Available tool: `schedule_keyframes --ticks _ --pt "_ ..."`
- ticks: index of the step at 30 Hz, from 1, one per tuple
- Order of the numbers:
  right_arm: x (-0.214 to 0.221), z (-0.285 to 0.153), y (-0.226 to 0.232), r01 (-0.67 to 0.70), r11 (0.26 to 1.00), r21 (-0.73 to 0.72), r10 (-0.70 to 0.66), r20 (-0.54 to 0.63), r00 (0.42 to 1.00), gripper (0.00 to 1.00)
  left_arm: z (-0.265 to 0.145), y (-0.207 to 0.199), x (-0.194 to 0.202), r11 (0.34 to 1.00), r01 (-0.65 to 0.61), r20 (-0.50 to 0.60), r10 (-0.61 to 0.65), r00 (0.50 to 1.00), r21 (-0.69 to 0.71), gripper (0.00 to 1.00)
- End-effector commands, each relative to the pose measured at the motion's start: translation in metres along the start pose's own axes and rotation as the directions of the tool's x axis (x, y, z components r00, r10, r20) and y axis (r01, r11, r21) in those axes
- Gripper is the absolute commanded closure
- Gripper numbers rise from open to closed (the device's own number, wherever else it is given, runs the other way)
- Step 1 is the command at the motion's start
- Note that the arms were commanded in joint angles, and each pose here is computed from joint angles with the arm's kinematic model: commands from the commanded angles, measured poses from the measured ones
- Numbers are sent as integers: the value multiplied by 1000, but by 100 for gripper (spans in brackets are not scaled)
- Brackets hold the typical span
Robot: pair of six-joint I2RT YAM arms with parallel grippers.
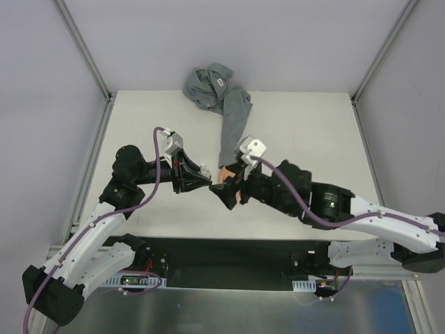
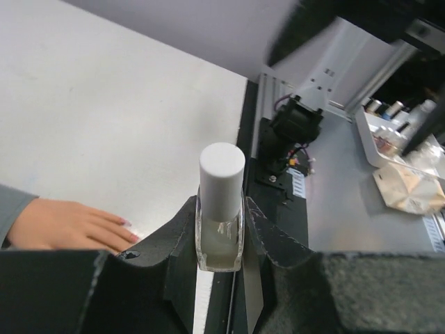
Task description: Paint the nails
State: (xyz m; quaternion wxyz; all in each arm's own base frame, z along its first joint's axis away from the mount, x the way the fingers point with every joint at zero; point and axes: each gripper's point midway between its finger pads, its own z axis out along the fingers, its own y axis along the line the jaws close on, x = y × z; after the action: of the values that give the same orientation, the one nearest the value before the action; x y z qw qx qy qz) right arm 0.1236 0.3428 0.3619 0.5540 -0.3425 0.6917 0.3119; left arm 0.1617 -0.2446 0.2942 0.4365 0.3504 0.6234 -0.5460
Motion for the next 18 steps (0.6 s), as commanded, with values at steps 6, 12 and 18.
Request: schedule_keyframes --ticks 6,12,18 --pt "-16 -32 29 -52 862 -504 78 31 996 34 -5 -87 4 894 -101 -30 127 991 436 100" --pt "-29 -32 41 -55 774 -631 103 40 994 45 -6 -97 10 865 -82 -62 130 990 496 100" --pt "-27 -19 52 -77 709 -701 106 -1 994 59 -7 -100 10 857 -85 -64 136 989 508 100"
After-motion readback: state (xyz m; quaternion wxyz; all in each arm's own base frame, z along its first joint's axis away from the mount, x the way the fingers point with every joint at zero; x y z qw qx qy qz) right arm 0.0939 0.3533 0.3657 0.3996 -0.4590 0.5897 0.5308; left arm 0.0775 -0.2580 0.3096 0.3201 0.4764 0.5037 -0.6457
